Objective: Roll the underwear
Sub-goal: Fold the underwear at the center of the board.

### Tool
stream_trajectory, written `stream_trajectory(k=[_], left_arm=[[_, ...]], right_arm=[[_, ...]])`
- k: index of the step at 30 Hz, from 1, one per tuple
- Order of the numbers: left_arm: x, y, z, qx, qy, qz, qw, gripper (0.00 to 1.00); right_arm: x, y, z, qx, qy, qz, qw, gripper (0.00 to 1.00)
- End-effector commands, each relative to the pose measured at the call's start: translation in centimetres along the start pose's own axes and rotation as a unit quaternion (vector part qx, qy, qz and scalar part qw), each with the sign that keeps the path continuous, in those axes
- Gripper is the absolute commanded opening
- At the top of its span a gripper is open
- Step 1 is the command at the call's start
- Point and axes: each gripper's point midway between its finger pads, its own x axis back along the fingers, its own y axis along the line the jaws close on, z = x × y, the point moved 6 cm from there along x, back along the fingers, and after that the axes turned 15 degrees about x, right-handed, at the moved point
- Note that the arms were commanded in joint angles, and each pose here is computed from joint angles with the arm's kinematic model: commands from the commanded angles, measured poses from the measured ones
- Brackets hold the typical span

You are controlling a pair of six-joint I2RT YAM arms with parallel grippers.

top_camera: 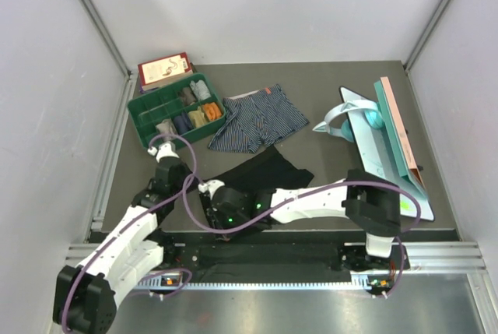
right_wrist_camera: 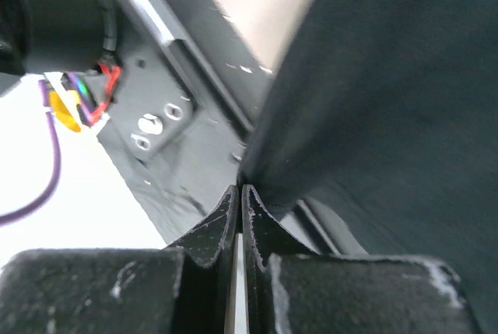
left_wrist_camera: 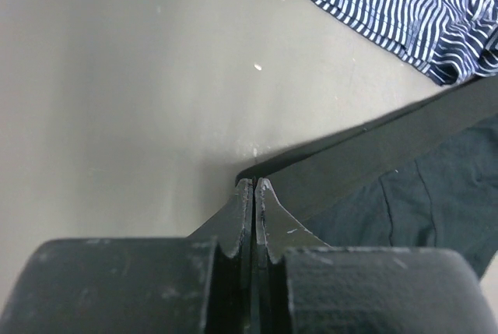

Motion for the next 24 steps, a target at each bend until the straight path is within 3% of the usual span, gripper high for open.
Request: stream_trajectory(k=[1,9,24], left_arm=[[0.6,-2.8,-1.0,0.012,0.006,0.048,0.999,0.0],[-0.3,-7.9,-0.6,0.015,0.032,0.115,0.993,0.0],[-6.4,-16.9,1.8,-0.026,0.065,0.124,0.99,0.0]], right_arm=[[3.2,-2.2,-0.9,-0.023,-0.034,0.028,0.999,0.0],[7.6,-7.6,-0.1,-0.05,-0.042,0.102,0.993,0.0],[15.5,-17.3,3.9,-0.127,-0.049,0.22,0.966,0.0]])
